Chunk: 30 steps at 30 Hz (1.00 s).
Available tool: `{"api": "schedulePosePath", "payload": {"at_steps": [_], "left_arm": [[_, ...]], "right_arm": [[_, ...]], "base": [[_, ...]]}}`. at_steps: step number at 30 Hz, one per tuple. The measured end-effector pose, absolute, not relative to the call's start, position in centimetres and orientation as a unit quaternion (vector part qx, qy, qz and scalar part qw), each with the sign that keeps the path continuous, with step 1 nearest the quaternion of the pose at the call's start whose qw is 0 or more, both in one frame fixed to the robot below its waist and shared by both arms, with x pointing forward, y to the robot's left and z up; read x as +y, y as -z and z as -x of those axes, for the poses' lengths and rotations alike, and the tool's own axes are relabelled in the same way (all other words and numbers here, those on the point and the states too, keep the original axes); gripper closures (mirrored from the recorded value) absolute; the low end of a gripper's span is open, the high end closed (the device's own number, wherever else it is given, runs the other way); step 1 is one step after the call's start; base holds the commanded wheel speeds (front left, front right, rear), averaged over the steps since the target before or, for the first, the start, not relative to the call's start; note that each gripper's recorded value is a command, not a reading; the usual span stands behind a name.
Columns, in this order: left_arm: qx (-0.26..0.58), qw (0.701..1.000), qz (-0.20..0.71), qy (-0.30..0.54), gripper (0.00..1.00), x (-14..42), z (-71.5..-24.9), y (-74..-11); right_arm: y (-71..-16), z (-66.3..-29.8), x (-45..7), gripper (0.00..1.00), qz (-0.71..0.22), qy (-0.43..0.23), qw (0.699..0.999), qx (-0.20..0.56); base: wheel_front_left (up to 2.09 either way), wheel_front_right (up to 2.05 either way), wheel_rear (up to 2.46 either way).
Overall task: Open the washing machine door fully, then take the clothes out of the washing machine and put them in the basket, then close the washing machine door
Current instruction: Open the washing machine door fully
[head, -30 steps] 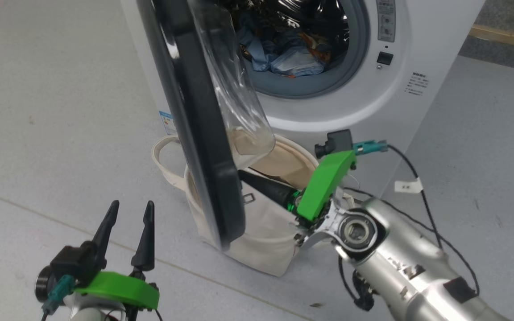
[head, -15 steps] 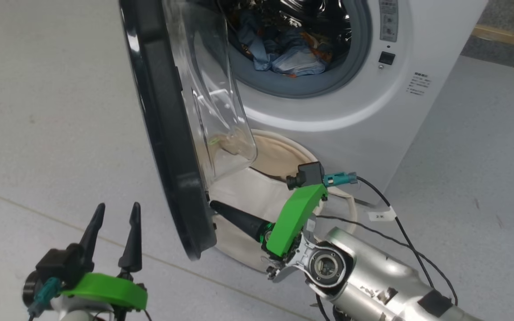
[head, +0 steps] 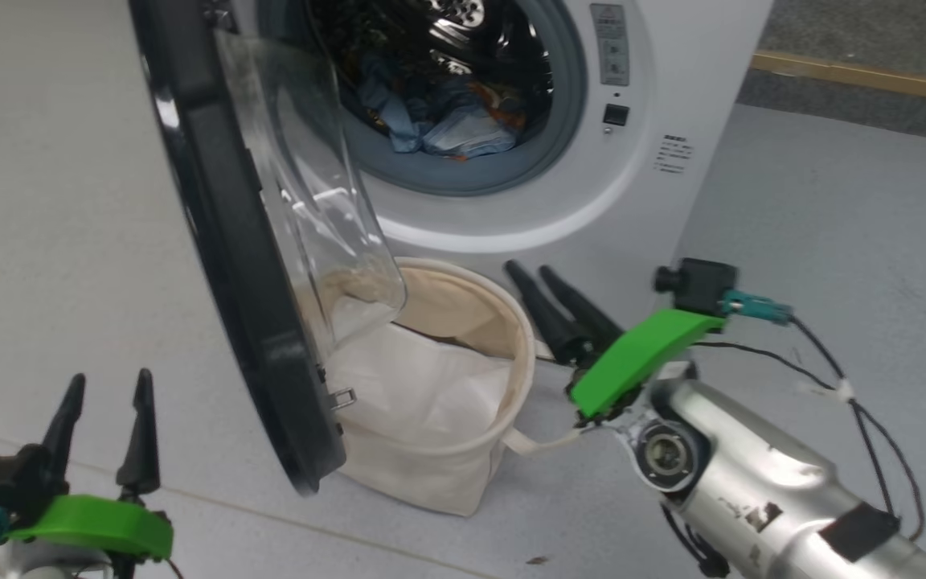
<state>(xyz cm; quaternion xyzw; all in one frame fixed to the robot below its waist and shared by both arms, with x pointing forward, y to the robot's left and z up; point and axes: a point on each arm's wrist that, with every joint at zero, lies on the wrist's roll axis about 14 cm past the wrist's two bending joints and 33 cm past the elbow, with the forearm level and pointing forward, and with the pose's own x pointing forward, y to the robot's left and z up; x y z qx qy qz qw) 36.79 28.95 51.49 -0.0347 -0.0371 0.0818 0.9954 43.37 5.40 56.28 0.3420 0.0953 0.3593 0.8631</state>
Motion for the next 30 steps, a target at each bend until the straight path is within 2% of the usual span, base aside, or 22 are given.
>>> {"api": "schedulePosePath", "payload": {"at_steps": [7,12,19,30], "left_arm": [[-0.043,0.997,0.026,-0.063,0.00,28.6,-37.9,-52.2],[-0.050,0.997,0.028,-0.059,0.00,28.6,-38.2,-52.7],[-0.047,0.997,0.026,-0.053,0.00,28.6,-38.7,-52.6],[-0.054,0.997,0.040,-0.046,0.00,28.0,-38.5,-52.9]], "right_arm": [[-58.1,-45.7,-3.5,0.00,-0.282,-0.264,0.922,-0.019],[-55.9,-44.2,-9.5,0.00,-0.227,-0.176,0.956,-0.052],[-53.8,-41.4,-13.6,0.00,-0.180,-0.100,0.976,-0.065],[-53.1,-40.1,-15.9,0.00,-0.153,-0.059,0.984,-0.066]], "base": [[0.00,0.00,0.00],[0.00,0.00,0.00],[0.00,0.00,0.00],[0.00,0.00,0.00]]}}
